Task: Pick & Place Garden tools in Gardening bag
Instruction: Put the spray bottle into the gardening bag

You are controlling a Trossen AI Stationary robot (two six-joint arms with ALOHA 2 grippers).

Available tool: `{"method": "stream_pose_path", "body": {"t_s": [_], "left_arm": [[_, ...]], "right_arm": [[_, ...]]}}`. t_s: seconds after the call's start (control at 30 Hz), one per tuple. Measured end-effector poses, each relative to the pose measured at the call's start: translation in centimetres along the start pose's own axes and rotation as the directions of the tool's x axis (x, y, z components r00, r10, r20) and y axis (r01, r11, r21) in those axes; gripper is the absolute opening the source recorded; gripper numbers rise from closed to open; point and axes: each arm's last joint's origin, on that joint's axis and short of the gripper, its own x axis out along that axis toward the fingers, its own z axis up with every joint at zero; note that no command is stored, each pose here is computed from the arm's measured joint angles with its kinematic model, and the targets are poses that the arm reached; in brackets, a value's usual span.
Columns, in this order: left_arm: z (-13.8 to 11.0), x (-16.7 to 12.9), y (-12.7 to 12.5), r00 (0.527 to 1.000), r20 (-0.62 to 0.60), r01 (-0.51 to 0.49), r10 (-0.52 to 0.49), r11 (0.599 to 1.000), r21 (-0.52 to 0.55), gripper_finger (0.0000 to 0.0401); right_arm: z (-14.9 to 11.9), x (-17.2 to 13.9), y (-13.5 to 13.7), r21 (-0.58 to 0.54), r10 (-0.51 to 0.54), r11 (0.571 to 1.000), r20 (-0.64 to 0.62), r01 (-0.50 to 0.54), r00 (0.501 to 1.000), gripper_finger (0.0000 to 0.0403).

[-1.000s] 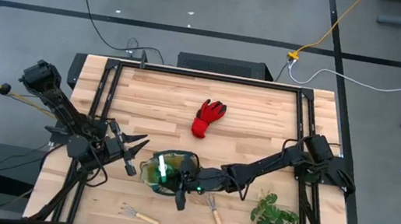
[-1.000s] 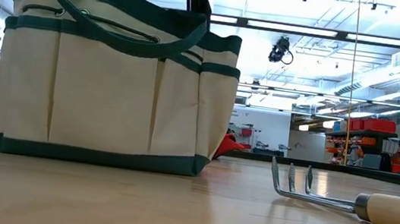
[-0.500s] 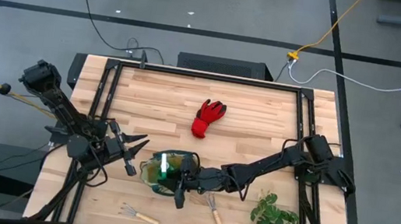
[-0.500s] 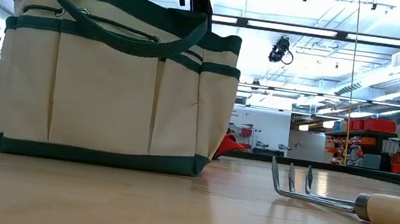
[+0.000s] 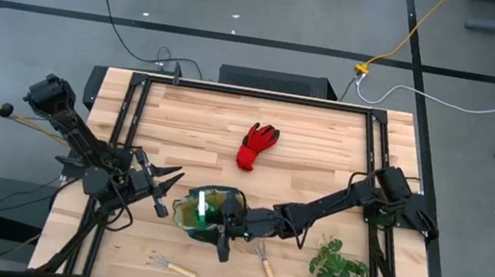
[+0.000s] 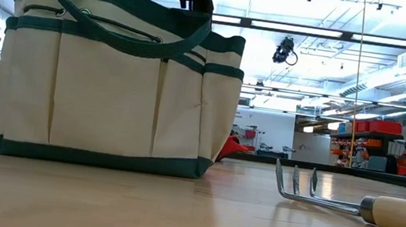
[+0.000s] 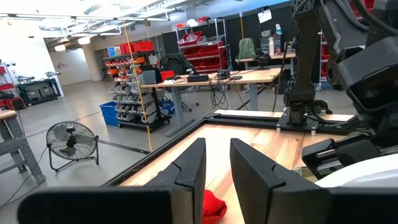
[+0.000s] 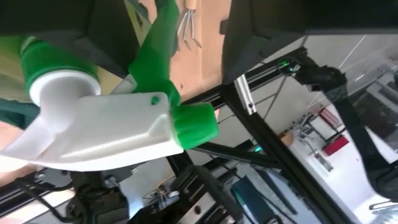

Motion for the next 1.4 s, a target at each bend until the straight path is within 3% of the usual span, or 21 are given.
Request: {"method": "stream_pose_path", "body": {"t_s": [0.47, 0.77, 1.1, 1.27, 1.4], "left_arm": [[0.0, 0.0, 0.0, 1.0, 0.0, 0.0, 0.0, 1.0, 0.0, 0.008], [0.0, 0.0, 0.0, 1.0, 0.0, 0.0, 0.0, 1.0, 0.0, 0.008], [0.0, 0.0, 0.0, 1.0, 0.0, 0.0, 0.0, 1.0, 0.001, 0.008], [0.0, 0.0, 0.0, 1.0, 0.0, 0.0, 0.0, 1.0, 0.0, 0.008], [0.0, 0.0, 0.0, 1.0, 0.0, 0.0, 0.0, 1.0, 0.0, 0.008]], "right_arm": [[-0.4, -0.2, 0.7, -0.035, -0.008, 0.999, 0.012, 0.009, 1.0, 0.0289], [-0.7, -0.3, 0.5, -0.04, -0.099, 0.994, 0.015, 0.1, 0.995, 0.0285], [0.0, -0.1, 2.6, -0.102, -0.21, 0.974, -0.053, 0.204, 0.976, 0.0283], [-0.1, -0.2, 3.1, -0.078, -0.199, 0.978, -0.061, 0.194, 0.978, 0.0283], [-0.4, -0.4, 2.8, -0.069, -0.261, 0.964, -0.07, 0.257, 0.963, 0.0283]]}}
